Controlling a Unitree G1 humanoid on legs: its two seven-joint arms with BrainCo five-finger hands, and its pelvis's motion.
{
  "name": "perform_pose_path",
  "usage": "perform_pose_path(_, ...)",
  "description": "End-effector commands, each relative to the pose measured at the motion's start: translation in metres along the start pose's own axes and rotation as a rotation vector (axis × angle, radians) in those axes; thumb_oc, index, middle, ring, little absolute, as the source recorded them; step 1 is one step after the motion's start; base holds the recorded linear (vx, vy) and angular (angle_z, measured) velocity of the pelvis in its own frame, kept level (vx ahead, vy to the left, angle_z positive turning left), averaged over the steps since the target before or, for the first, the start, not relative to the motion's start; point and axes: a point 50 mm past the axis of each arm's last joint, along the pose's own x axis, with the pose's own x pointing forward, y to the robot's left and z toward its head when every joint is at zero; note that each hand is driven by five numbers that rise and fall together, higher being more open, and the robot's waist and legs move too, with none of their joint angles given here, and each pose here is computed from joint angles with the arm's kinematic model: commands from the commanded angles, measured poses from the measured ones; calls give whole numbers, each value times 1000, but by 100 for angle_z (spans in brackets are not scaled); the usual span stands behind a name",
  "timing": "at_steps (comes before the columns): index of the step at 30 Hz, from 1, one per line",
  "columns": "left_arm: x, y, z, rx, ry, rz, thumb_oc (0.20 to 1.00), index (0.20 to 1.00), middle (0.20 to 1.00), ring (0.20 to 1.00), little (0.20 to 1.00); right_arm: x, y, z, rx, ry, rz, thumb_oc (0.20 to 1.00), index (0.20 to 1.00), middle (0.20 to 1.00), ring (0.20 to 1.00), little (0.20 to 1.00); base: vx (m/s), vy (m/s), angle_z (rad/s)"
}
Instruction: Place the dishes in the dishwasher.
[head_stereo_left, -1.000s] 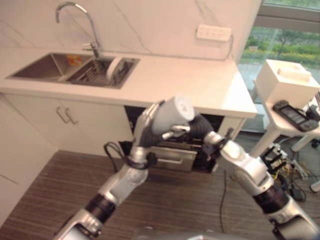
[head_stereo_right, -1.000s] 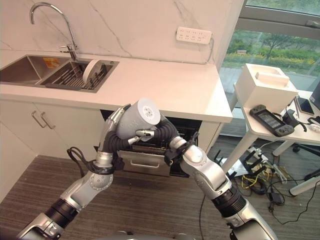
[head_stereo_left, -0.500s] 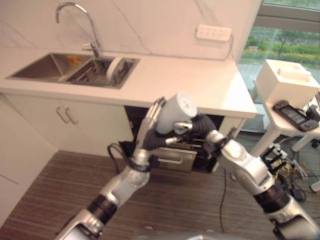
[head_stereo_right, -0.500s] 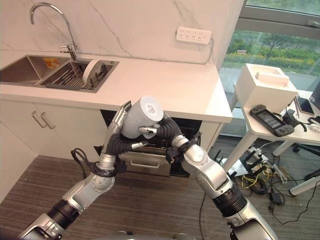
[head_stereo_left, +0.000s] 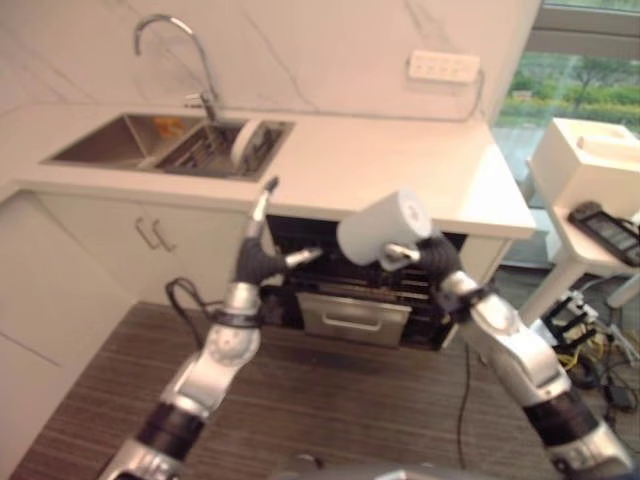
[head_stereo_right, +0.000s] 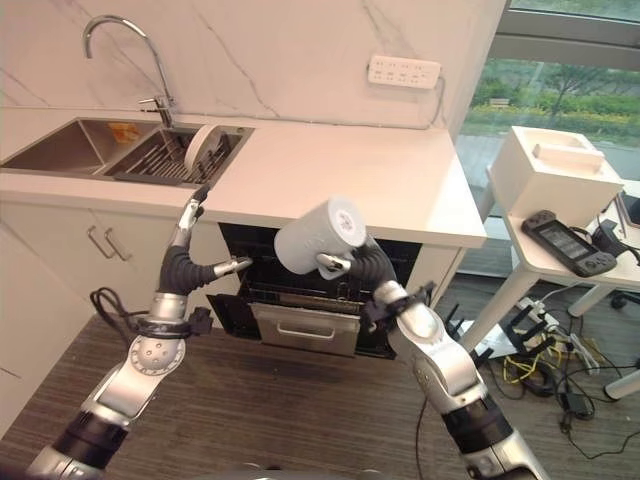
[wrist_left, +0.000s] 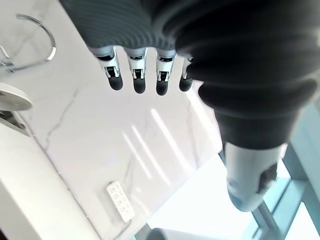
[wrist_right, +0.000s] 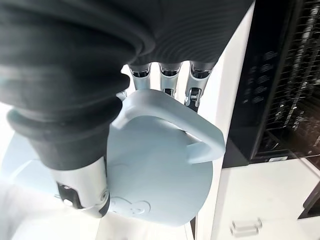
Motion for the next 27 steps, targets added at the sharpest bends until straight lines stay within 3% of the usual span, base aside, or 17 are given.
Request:
perform_pose_path(1,13,8,23,-42,-118,3,1000,1000,1000,1000,1000,9,14,53,-37,-289,93,200,200,200,200,200,12,-18,-6)
perform_pose_path(14,11,11,24,-227,-78,9,1000,1000,1000,1000,1000,-6,-17,50,-110,-268,5,200,200,200,200,200,58,-163,-9)
perform_pose_path(22,12,10,14,-247,-20,-83,1000,1000,1000,1000,1000,-13,-25,56,-138,-259,3,200,200,200,200,200,47,202,-9)
perform_pose_path(27,18,7,5,-226,52,-254,1000,1000,1000,1000,1000,-14,-27,53,-144,-242,-13,200,200,200,200,200,94,221,-5)
